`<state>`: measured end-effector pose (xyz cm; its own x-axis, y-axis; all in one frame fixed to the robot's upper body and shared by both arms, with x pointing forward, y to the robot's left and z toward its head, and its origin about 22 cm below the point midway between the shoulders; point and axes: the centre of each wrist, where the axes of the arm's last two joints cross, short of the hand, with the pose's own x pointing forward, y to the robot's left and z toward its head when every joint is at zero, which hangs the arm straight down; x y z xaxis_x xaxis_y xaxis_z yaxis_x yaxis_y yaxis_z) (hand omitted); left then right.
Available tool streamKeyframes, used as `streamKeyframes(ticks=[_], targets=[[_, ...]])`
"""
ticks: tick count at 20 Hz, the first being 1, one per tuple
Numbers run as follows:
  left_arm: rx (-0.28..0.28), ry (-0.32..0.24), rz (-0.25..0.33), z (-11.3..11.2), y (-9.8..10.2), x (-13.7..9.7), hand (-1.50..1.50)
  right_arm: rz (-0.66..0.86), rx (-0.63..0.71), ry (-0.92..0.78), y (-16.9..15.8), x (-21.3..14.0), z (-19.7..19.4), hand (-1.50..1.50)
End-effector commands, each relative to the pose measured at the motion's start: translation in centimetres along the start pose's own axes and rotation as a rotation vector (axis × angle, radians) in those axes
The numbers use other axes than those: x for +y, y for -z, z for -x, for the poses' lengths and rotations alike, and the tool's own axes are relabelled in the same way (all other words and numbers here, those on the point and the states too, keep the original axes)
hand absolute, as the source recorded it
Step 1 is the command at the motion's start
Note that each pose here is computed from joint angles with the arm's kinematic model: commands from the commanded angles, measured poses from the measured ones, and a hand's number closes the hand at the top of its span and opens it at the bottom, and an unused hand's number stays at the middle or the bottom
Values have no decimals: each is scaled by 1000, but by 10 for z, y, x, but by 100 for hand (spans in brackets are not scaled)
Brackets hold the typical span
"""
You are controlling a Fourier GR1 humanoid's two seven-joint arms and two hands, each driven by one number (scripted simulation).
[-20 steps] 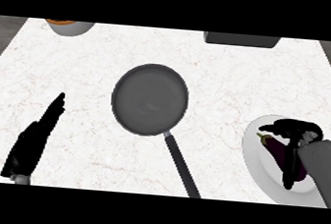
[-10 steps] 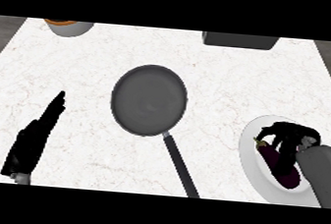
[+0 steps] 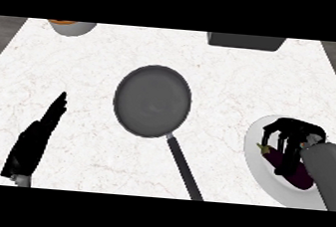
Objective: Pick the eggplant from the plate and place it in the pan
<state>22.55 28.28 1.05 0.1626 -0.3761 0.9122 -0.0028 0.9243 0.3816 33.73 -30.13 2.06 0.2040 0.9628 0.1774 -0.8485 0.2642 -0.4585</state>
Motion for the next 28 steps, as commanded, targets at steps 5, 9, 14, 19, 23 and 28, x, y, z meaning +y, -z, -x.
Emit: streamKeyframes(ticks=[5, 9, 14, 19, 23, 28], targets=[[-43, -14, 54, -10, 9, -14, 0, 294, -199, -317, -26, -56, -55, 150], [-49, -3, 34, -16, 9, -7, 0, 580, -292, -336, -27, -66, -54, 150], [-31, 6, 33, -10, 6, -3, 0, 919, -580, -335, -59, -99, -68, 150], [-26, 11, 20, -6, 9, -3, 0, 1065, -831, -356, -52, -101, -102, 150], [-27, 12, 16, -11, -12, -8, 0, 1023, -931, -294, -57, -125, -132, 150], [-24, 4, 24, -6, 8, -6, 0, 907, -1038, -220, -36, -96, -212, 150]])
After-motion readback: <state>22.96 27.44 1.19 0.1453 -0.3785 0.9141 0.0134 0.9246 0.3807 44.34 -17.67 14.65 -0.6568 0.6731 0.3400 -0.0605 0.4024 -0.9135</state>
